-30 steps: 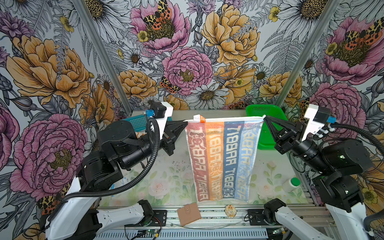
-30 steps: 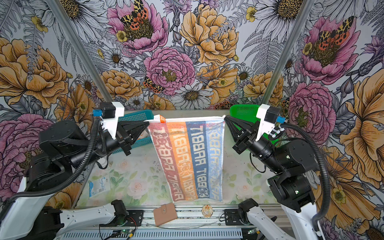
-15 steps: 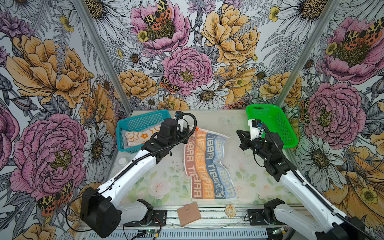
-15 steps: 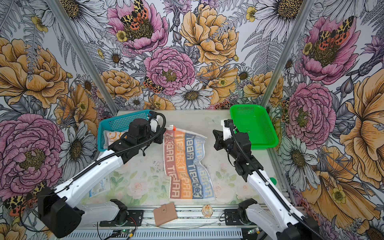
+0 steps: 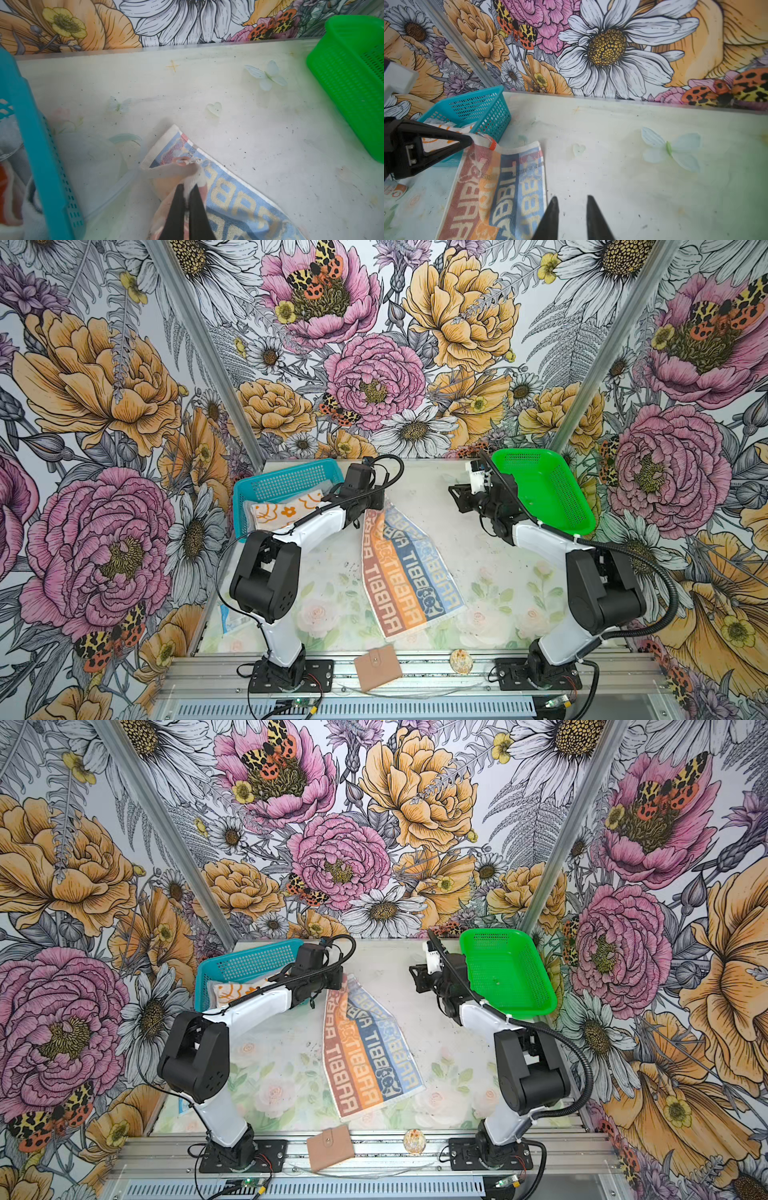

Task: Fold and stack the towels
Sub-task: 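Lower the stretched towel flat onto the table and open both grippers, then grasp the towel's far corners with both grippers and straighten it flat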

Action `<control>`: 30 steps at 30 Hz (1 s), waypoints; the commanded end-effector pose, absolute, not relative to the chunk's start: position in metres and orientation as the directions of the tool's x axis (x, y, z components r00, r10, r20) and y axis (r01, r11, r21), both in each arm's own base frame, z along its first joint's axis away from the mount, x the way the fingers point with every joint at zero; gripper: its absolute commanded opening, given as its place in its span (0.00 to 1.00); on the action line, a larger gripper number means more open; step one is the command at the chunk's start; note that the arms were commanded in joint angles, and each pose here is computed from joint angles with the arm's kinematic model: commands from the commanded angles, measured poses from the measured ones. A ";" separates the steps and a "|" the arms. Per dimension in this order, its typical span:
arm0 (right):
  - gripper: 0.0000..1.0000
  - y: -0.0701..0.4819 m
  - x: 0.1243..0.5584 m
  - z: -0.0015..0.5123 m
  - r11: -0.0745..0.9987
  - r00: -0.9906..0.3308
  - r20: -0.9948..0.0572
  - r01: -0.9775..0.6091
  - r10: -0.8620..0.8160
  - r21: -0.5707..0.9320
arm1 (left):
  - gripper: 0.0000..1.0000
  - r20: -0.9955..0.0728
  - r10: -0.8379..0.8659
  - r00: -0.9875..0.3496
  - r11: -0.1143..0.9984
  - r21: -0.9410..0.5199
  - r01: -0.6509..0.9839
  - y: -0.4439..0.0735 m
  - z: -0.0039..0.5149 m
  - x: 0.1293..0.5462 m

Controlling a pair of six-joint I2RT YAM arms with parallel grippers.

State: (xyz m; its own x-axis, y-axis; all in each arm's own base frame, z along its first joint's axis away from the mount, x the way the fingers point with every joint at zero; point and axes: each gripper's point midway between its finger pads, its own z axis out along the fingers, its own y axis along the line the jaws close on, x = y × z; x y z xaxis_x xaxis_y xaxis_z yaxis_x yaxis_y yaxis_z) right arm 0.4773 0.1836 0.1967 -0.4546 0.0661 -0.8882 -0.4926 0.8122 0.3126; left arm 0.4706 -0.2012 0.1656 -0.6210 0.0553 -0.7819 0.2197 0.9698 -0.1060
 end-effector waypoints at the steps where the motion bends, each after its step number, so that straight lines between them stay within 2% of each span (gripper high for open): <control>1: 0.41 0.219 0.472 0.189 0.733 -0.572 -0.818 -0.534 0.053 0.421 | 0.00 -0.775 0.111 -0.622 0.994 0.087 0.069 -0.173 0.175 0.469; 6: 0.43 0.266 0.452 0.165 0.653 -0.691 -0.714 -0.494 0.106 0.575 | 0.00 -0.691 0.113 -0.714 0.973 0.224 -0.063 -0.141 0.143 0.470; 10: 0.43 0.302 0.436 0.138 0.582 -0.765 -0.633 -0.464 0.116 0.668 | 0.00 -0.678 0.074 -0.732 0.971 0.217 -0.103 -0.133 0.139 0.465; 14: 0.42 0.338 0.453 0.112 0.531 -0.840 -0.531 -0.402 0.110 0.746 | 0.00 -0.665 0.030 -0.746 0.981 0.161 -0.104 -0.136 0.132 0.454; 18: 0.41 0.360 0.468 0.091 0.492 -0.865 -0.480 -0.356 0.149 0.794 | 0.00 -0.645 0.032 -0.764 0.984 0.154 -0.088 -0.141 0.121 0.442; 19: 0.41 0.363 0.471 0.088 0.487 -0.867 -0.472 -0.347 0.159 0.802 | 0.00 -0.666 0.019 -0.746 0.987 0.133 -0.094 -0.141 0.135 0.439; 24: 0.43 0.374 0.479 0.058 0.545 -0.887 -0.427 -0.273 0.177 0.793 | 0.00 -0.661 0.011 -0.751 0.988 0.124 -0.095 -0.142 0.132 0.431; 30: 0.45 0.362 0.485 0.018 0.717 -0.906 -0.370 -0.117 0.207 0.687 | 0.00 -0.669 0.008 -0.743 0.992 0.100 -0.079 -0.145 0.134 0.430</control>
State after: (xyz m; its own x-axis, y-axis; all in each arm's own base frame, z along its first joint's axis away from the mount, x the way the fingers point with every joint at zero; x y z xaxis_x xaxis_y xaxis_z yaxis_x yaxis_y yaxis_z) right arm 0.4817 0.3726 0.0397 -0.9021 0.1674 -0.3978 -0.2160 0.6230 0.7518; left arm 0.4302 -0.1400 0.1243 -0.7635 0.0359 -0.6448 -0.0787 0.9858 0.1480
